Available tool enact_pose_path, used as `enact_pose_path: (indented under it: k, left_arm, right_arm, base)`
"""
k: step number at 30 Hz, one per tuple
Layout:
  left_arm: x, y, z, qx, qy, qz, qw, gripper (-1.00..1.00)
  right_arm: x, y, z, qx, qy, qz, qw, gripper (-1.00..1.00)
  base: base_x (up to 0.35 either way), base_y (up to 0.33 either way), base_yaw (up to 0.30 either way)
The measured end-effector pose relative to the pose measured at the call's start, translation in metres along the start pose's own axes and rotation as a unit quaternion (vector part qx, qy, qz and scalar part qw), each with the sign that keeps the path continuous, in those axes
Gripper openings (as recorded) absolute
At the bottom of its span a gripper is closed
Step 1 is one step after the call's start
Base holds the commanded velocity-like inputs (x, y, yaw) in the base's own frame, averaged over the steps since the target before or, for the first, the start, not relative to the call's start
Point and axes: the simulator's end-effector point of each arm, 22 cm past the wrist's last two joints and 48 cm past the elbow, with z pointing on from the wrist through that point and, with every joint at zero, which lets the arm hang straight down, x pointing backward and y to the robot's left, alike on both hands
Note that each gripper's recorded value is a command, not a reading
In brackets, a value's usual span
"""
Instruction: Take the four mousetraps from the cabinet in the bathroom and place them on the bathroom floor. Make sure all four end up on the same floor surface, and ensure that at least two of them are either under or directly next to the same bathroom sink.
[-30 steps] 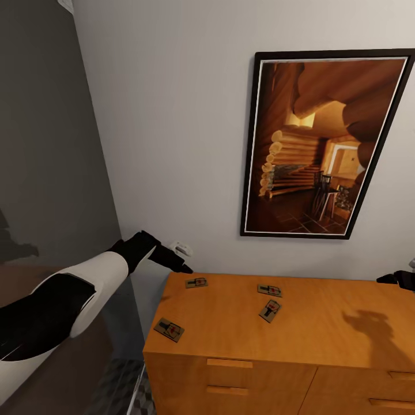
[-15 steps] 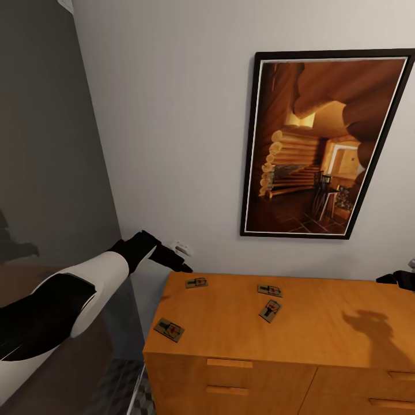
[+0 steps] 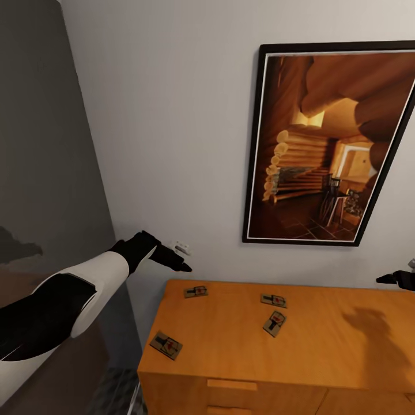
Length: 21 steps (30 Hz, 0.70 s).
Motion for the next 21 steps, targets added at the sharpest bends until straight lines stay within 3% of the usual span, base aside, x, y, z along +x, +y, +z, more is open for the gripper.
enact_pose_path:
  k: [21]
  left_arm:
    - [-0.0015,-0.0076,0.0034,0.007,-0.001,-0.005,1.0000,1.00]
  right_arm:
    - [-0.0002,0.0001,0.0003,0.000,0.000,0.000,1.0000,1.00]
  base:
    - [0.021,0.000,0.000]
